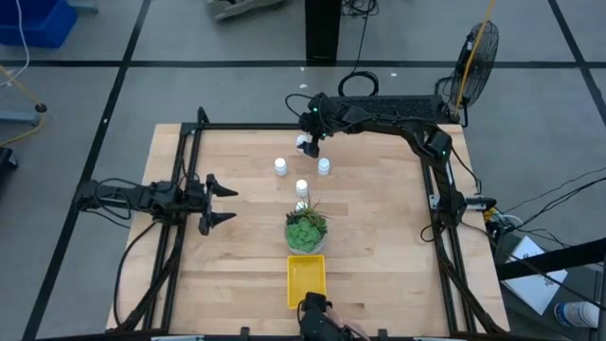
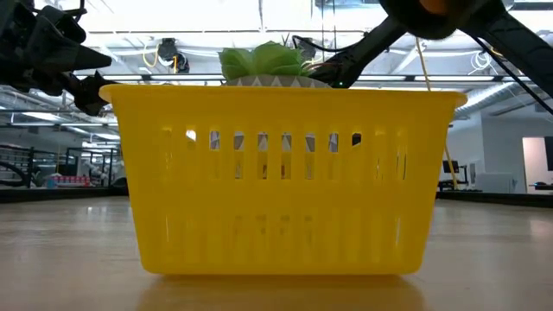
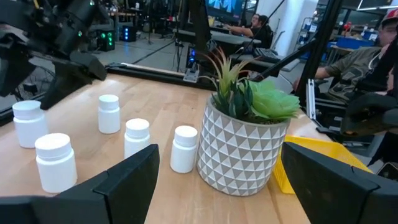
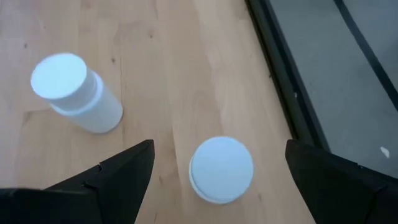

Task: Pick and place pill bottles into a basket
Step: Put the white pill bottle into the yellow bin

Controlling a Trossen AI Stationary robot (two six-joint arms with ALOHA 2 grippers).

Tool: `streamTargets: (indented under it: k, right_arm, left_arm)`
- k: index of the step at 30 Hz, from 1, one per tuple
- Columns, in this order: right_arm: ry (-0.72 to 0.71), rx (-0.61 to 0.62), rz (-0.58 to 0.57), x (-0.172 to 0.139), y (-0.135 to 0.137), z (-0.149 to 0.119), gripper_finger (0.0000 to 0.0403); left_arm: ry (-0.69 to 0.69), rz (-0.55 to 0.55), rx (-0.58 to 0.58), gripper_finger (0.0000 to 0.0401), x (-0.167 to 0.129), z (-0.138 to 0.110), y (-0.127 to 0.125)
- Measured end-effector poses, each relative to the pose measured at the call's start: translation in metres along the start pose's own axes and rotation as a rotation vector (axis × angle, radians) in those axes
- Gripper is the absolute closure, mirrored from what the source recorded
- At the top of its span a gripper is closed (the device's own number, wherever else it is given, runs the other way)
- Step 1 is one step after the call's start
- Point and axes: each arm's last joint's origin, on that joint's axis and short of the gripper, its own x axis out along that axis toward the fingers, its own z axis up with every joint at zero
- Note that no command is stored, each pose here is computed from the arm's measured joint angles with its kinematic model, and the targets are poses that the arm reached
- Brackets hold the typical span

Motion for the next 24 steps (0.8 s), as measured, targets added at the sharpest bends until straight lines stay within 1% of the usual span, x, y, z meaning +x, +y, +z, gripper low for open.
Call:
streamTargets:
  k: [5,17,24]
  right_arm:
    - [0.016,0.009,0.001,0.0001,-0.0028,-0.0031,0.0046]
    - [0.03,0.007,0.01,0.0019,0.0005,-0.0042,0.0047]
    - [0.022,0.001,0.013,0.0027,0.0034,-0.0024,0.0073]
  left_arm:
    - [0.022,0.005,-0.004,0.0061,0.0016,-0.0016,0.0001]
    - [0.015,0.006,-0.004,0.0061,0.0026,-0.0013,0.0]
    - [0.01,0.002,-0.004,0.0061,0.0026,-0.0008,-0.0002]
